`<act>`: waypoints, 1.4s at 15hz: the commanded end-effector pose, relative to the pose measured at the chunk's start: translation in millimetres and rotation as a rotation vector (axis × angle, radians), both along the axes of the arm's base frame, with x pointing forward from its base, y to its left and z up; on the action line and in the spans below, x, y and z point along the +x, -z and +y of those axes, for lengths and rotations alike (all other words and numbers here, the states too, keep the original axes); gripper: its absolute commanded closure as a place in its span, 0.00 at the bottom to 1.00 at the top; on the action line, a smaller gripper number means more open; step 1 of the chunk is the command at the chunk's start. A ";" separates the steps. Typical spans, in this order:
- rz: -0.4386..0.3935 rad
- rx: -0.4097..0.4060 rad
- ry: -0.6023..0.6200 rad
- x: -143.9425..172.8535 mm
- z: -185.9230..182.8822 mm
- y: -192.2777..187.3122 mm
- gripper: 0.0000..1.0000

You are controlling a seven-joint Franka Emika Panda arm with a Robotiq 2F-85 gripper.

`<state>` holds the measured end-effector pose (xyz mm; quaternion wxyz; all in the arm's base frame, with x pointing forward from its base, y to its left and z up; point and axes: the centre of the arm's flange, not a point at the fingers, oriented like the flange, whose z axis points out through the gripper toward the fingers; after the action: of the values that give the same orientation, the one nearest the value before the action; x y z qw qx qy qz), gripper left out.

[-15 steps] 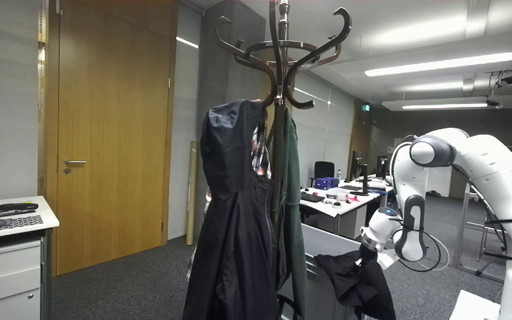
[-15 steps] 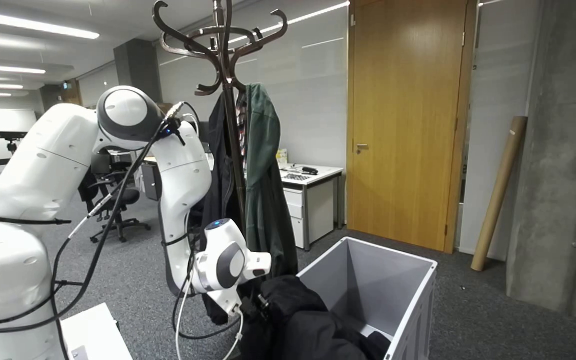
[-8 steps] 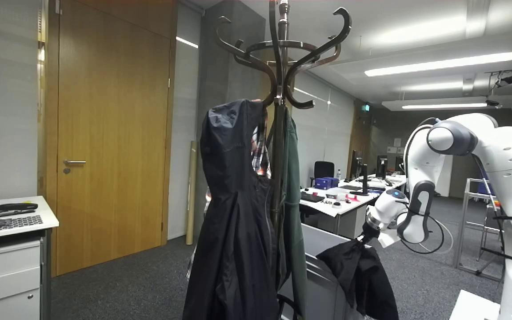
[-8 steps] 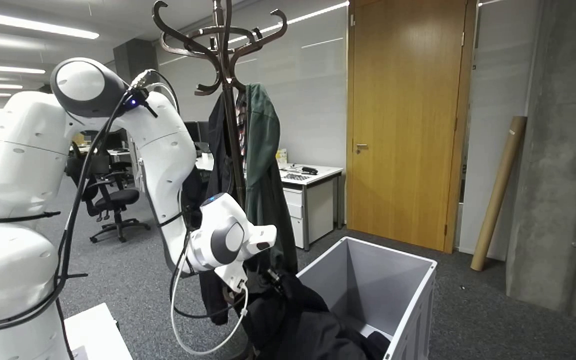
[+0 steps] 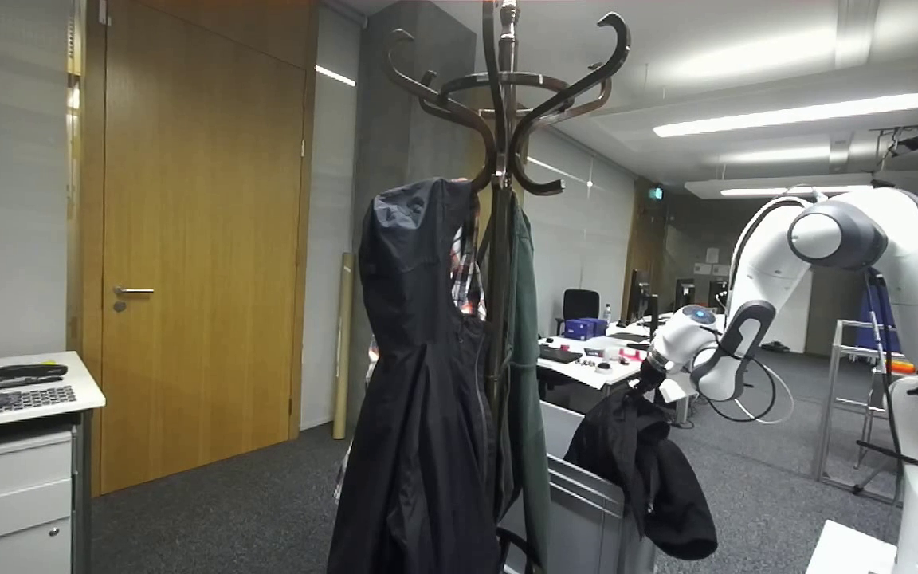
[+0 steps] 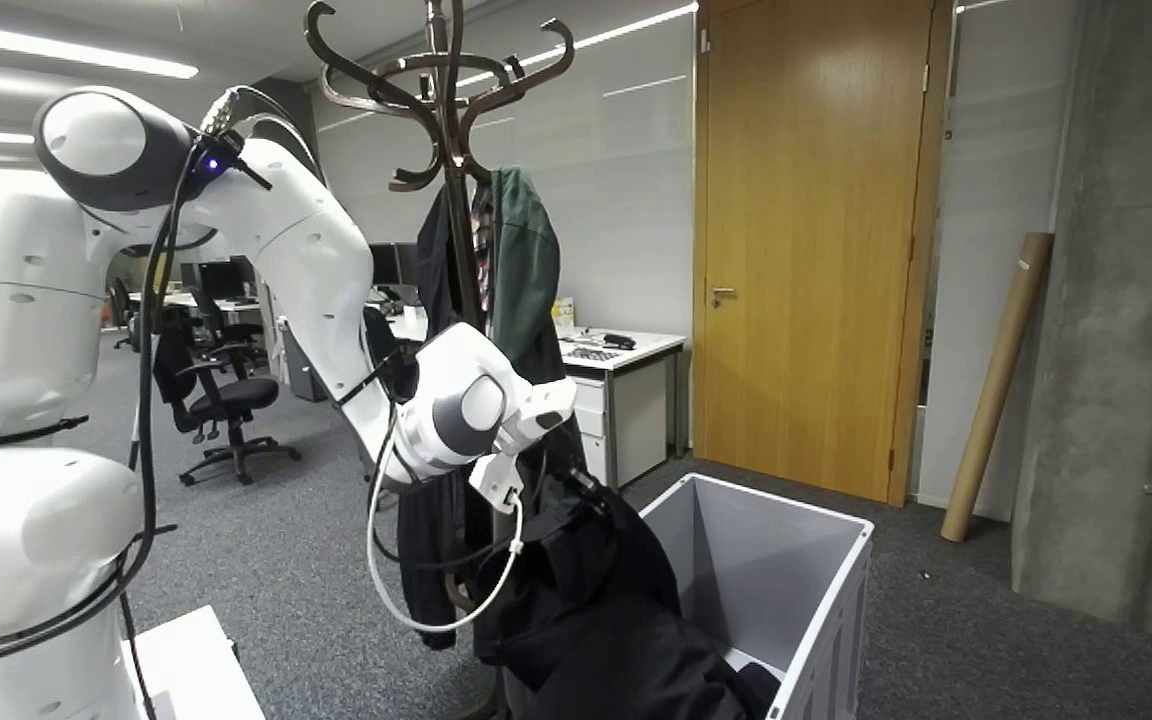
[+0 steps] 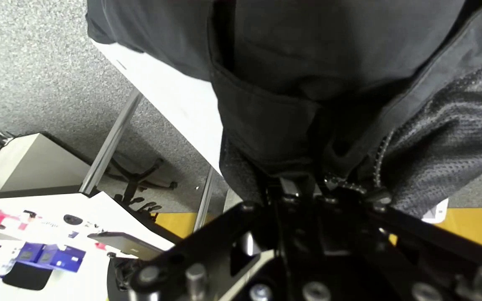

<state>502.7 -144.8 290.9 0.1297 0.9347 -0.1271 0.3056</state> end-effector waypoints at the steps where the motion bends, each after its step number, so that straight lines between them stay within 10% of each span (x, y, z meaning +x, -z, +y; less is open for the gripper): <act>1: -0.089 -0.053 0.094 36.9 -2.2 -31.5 0.99; 7: -0.088 -0.105 0.241 86.5 -11.5 -11.5 0.99; 9: -0.055 -0.123 0.271 97.9 -11.4 1.0 0.68; 21: -0.001 -0.142 0.213 94.6 24.1 25.0 0.00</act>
<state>611.1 -135.1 261.3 0.2307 0.8919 -0.2370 0.3085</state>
